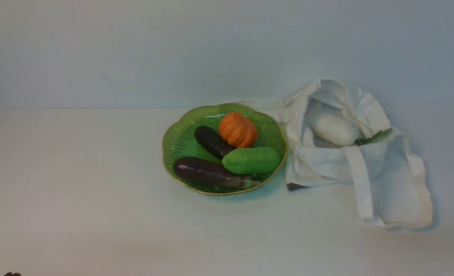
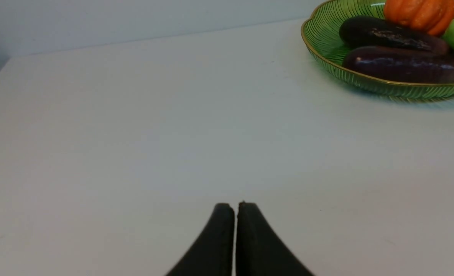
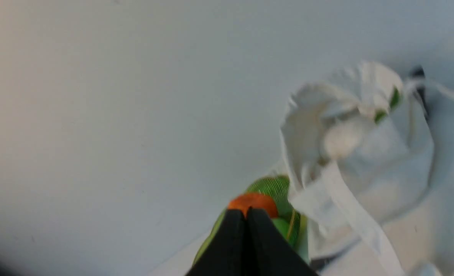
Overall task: Take vegetables from cloth bag on white table place on plate.
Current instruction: 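Reach into the cloth bag and grasp a vegetable inside it with the right gripper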
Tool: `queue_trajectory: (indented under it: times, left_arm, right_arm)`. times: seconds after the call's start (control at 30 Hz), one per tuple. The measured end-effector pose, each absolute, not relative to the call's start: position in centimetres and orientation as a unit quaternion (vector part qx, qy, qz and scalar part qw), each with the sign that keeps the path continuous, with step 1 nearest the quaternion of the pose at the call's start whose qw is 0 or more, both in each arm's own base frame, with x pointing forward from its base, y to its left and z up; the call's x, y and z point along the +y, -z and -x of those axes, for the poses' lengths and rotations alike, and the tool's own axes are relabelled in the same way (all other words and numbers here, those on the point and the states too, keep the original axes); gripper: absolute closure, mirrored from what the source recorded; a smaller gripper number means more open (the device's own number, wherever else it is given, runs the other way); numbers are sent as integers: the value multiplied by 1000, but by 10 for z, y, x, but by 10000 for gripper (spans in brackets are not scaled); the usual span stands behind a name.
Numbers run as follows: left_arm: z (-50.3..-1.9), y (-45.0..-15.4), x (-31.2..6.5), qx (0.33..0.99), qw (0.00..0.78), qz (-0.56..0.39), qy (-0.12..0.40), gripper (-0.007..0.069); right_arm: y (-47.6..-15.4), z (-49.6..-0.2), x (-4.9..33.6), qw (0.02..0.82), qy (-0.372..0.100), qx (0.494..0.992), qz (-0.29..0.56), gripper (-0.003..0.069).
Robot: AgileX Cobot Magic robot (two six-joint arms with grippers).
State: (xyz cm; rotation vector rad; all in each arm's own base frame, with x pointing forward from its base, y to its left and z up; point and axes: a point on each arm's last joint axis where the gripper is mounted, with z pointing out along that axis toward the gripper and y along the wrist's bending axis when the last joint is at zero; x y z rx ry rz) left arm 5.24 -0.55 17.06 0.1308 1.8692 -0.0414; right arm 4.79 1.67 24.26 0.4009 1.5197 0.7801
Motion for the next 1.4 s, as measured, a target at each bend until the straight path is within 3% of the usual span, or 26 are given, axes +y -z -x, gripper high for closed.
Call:
queue_trajectory:
  times: [0.13, 0.23, 0.27, 0.33, 0.43, 0.77, 0.93, 0.97, 1.03, 1.07, 1.13, 1.23, 1.33, 1.4]
  left_arm:
    - [-52, -171, -6, 804, 592, -56, 18, 630]
    - [-52, -171, -6, 804, 592, -56, 18, 630]
    - [-52, -171, -6, 804, 592, -56, 18, 630]
    - [-52, -171, -6, 804, 592, -56, 18, 630]
    - [-52, -171, -6, 804, 592, -56, 18, 630]
    - [-52, -171, -6, 804, 592, -56, 18, 630]
    - [-52, -171, -6, 804, 592, -56, 18, 630]
    - [-52, -171, -6, 804, 592, -56, 18, 630]
    - [-52, -171, -6, 804, 592, -56, 18, 630]
    - [-52, -171, -6, 804, 592, -56, 18, 630]
    - [-52, -171, -6, 804, 592, -56, 18, 630]
    - [-52, -171, -6, 804, 592, -56, 18, 630]
    - [-52, -171, -6, 804, 592, -56, 18, 630]
    - [-52, -171, -6, 804, 592, -56, 18, 630]
  right_arm:
    - [-292, -50, 18, 674, -273, 679, -97, 673]
    - [-309, -62, 22, 641, -237, 728, -56, 673]
    - [-319, -73, 25, 607, -211, 766, -30, 673]
    - [-322, -81, 26, 577, -197, 792, -19, 673]
    - [-324, -118, 30, 469, -160, 869, 4, 673]
    - [-316, -229, 39, 395, -125, 910, 10, 653]
    - [-298, -287, 44, 359, -105, 927, 37, 572]
    - [-291, -309, 46, 350, -97, 930, 50, 519]
    - [-288, -319, 47, 347, -95, 931, 55, 481]
    - [-282, -337, 49, 344, -92, 933, 61, 417]
    - [-276, -350, 50, 339, -88, 934, 66, 379]
    - [-263, -381, 53, 335, -77, 935, 87, 237]
    - [-255, -399, 55, 334, -73, 935, 96, 174]
    - [-231, -424, 57, 319, -69, 939, 106, 99]
